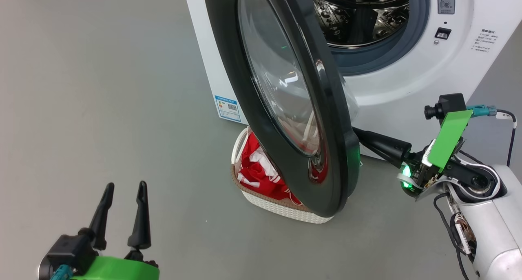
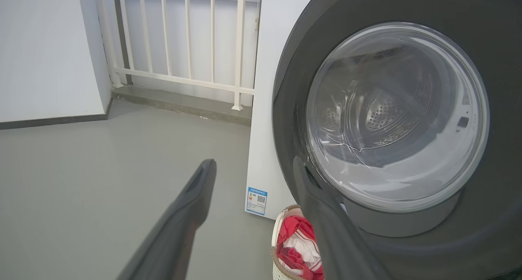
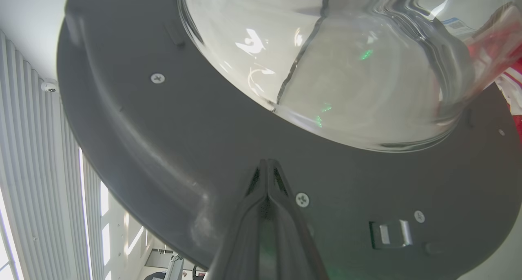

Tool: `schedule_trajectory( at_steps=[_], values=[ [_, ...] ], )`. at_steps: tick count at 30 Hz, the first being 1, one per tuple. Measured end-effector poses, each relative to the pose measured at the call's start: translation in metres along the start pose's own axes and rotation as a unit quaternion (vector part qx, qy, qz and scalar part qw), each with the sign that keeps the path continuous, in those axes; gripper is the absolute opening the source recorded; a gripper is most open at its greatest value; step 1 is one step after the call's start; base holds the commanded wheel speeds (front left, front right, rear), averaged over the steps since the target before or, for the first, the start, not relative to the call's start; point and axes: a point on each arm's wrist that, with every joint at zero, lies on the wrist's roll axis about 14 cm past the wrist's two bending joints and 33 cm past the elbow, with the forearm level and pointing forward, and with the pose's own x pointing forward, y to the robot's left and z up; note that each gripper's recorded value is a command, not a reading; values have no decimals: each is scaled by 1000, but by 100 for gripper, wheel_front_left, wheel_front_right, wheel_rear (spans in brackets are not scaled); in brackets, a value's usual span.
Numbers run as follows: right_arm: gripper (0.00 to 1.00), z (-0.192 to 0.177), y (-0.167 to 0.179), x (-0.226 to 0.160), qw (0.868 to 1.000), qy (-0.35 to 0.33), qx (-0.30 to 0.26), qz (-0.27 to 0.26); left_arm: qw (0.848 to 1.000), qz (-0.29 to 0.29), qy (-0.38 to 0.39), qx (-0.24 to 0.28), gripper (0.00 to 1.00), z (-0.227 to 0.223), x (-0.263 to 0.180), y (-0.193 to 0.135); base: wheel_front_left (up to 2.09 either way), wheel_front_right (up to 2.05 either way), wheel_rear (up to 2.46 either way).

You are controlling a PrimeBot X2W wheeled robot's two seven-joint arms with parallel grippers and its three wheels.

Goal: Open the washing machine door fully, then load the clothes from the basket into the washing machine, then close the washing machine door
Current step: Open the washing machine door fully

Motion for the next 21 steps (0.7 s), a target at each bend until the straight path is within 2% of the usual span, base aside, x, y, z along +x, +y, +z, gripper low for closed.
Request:
schedule_trajectory(
  at_steps=[15,16,17,20,21],
  values=[
    [0,2,1,-9,1000,-15,-1,-3,1000,-10,1,-3,100,-1,3,-6,0,0,0],
    [4,4,1,-10,1000,-20,-1,-2,1000,-12,1,-4,100,-2,3,-8,0,0,0],
    [18,5,2,-12,1000,-23,0,-2,1000,-14,1,-4,100,-2,4,-9,0,0,0],
    [48,9,2,-18,999,-36,-5,-5,1000,-21,2,-6,100,-3,6,-14,0,0,0],
    [76,11,2,-20,999,-43,-8,-8,1000,-24,3,-7,100,-4,7,-16,0,0,0]
  ],
)
